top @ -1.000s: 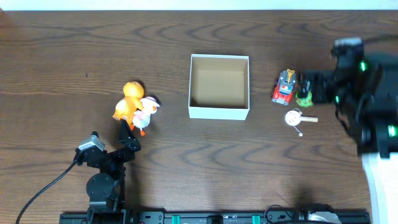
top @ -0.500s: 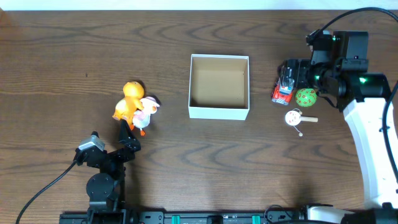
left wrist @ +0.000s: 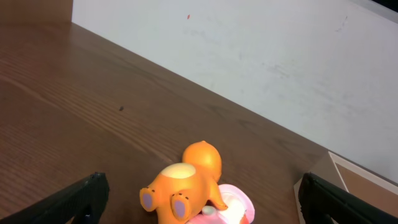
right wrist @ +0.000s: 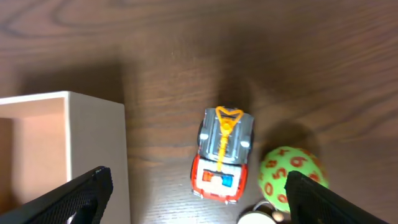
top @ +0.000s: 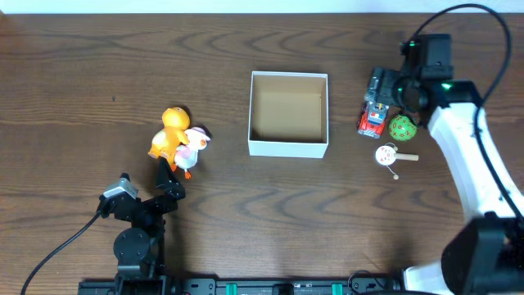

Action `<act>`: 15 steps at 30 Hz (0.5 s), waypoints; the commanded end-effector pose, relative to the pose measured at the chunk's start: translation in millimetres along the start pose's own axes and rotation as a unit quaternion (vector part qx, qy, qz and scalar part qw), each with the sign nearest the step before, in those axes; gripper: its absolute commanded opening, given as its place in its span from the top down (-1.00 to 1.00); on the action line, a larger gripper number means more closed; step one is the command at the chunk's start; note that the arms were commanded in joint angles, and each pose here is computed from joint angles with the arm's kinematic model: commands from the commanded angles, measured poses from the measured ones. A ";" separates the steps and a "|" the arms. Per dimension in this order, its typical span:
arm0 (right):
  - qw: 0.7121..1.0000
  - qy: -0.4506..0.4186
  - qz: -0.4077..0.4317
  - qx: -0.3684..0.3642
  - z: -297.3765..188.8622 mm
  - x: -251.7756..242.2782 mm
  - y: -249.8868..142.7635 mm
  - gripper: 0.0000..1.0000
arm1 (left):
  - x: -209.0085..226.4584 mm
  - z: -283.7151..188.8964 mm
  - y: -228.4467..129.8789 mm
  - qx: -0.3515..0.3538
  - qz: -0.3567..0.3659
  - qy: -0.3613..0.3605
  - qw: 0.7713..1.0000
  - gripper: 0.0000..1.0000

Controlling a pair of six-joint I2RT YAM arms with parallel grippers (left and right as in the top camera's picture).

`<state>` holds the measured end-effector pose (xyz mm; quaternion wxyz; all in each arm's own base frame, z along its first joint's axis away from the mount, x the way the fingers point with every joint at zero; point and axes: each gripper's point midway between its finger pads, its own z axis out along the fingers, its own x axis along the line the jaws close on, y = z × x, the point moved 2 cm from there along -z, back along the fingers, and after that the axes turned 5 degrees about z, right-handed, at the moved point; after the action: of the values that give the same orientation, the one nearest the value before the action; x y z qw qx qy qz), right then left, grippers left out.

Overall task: Pack container
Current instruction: 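Move the right gripper over the red toy fire truck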

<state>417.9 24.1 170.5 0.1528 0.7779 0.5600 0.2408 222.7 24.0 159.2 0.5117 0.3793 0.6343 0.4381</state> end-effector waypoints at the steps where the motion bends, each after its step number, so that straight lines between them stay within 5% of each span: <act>1: 1.000 -0.019 0.005 0.007 17.4 1.3 -1.5 -0.86 | 7.1 1.4 -15.6 0.022 0.012 0.013 1.000 -0.96; 15: 0.997 -0.051 -0.032 0.047 85.8 -10.8 -19.5 -0.94 | 7.1 1.4 -15.6 0.022 0.012 0.013 1.000 -0.96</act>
<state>440.5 23.6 87.3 0.1388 0.7843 0.5792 0.1736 222.7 24.0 159.2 0.5117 0.3793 0.6343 0.4381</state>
